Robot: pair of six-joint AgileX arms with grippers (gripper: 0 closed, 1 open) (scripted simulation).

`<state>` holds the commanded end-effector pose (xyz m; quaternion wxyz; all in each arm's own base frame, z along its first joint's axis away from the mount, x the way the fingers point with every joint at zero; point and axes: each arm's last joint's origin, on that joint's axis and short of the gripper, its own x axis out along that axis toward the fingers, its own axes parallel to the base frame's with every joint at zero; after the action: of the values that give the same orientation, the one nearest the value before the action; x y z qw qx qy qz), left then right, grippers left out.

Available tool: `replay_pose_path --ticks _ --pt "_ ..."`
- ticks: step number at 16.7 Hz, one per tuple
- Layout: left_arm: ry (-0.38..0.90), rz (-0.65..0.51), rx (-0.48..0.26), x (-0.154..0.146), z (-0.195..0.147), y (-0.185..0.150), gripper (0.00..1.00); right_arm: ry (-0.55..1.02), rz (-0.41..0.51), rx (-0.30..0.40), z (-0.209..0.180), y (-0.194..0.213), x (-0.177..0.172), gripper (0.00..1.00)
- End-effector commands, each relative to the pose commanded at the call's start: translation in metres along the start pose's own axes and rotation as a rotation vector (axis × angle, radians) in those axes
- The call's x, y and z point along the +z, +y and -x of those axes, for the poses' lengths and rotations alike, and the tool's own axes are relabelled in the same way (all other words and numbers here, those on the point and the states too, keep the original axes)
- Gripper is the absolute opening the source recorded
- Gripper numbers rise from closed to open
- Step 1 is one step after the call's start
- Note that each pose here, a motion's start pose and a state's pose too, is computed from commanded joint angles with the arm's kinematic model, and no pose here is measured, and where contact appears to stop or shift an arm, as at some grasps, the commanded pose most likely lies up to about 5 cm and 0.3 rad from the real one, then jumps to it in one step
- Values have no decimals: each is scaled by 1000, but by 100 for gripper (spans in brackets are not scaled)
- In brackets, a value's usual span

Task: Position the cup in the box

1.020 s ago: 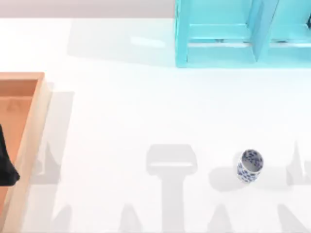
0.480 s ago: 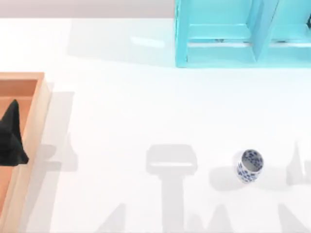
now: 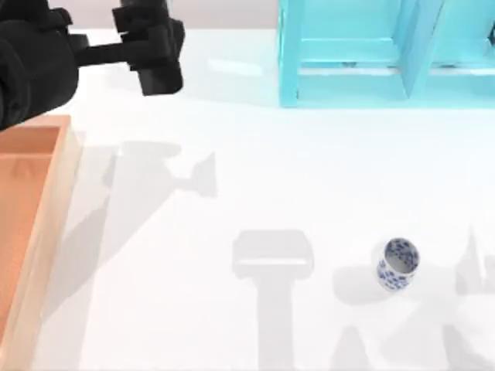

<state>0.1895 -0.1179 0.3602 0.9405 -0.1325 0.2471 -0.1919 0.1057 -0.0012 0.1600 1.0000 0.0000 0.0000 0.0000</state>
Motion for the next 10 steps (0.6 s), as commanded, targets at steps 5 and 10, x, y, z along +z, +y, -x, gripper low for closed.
replay_pose_path --ticks 5,10 --pt "389 37 41 11 -113 -105 100 0 0 0 0 0 0 100" --pt "688 9 214 -64 -196 -188 100 0 0 0 0 0 0 100"
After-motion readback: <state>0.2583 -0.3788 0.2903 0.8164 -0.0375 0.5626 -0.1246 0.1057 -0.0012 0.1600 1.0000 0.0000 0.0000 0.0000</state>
